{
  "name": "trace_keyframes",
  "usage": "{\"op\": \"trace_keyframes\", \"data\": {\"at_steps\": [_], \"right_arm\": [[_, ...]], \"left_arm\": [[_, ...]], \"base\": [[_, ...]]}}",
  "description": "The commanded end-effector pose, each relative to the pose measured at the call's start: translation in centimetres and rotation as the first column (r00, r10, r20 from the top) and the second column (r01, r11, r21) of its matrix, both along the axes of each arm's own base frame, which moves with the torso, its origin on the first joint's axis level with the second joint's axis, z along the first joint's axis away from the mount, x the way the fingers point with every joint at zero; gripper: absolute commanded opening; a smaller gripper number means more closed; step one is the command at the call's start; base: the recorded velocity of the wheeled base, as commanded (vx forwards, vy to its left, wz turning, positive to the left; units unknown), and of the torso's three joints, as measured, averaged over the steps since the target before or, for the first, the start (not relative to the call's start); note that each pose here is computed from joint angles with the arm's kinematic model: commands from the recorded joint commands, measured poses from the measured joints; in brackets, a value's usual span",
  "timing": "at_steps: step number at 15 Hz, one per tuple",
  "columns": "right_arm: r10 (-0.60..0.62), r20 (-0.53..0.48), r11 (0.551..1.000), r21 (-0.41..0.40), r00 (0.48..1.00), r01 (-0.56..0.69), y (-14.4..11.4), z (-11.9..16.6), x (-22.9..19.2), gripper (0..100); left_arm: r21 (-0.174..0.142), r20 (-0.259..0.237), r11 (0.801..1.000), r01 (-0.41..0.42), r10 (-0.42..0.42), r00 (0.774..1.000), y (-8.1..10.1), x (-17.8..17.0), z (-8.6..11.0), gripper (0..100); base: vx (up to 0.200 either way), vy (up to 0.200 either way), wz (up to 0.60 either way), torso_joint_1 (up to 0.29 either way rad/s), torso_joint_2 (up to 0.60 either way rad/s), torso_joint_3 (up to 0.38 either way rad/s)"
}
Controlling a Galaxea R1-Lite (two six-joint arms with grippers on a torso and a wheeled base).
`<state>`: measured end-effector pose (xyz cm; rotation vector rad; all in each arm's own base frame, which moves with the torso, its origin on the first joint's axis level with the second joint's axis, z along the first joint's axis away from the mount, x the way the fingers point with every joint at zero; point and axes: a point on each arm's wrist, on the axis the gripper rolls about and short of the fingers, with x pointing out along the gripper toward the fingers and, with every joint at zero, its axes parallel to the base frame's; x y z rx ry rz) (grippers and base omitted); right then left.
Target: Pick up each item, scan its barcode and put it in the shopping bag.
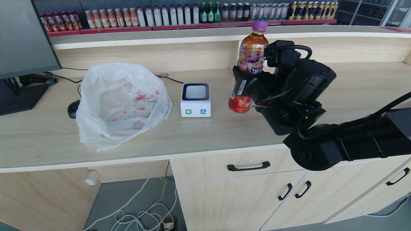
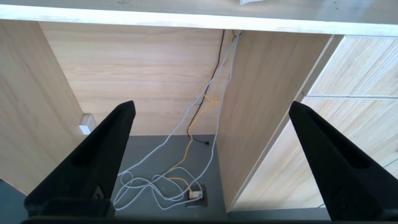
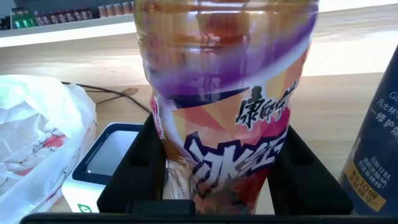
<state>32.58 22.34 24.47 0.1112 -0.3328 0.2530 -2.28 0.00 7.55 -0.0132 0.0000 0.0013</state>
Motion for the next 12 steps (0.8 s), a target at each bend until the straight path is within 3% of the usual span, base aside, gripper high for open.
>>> {"op": "trace_keyframes", "data": {"at_steps": [1, 6, 12], "right_arm": [[0.013, 0.016, 1.0, 0.013, 1.0, -0.013, -0.9, 1.5, -2.4, 0], [0.04, 0.049, 0.997, 0.065, 0.998, -0.044, -2.6, 4.5, -5.3, 0], [0.129, 0.02, 0.982, 0.137, 0.991, -0.13, -3.1, 4.6, -8.8, 0]], "left_arm": [[-0.001, 0.0, 1.0, -0.002, 0.002, 1.0, 0.0, 0.0, 0.0, 100], [-0.001, 0.0, 1.0, -0.002, 0.002, 1.0, 0.0, 0.0, 0.0, 100], [-0.001, 0.0, 1.0, 0.0, 0.0, 1.0, 0.0, 0.0, 0.0, 100]], "base": [[0.0, 0.0, 0.0, 0.0, 0.0, 0.0], [0.0, 0.0, 0.0, 0.0, 0.0, 0.0], [0.0, 0.0, 0.0, 0.0, 0.0, 0.0]]}}
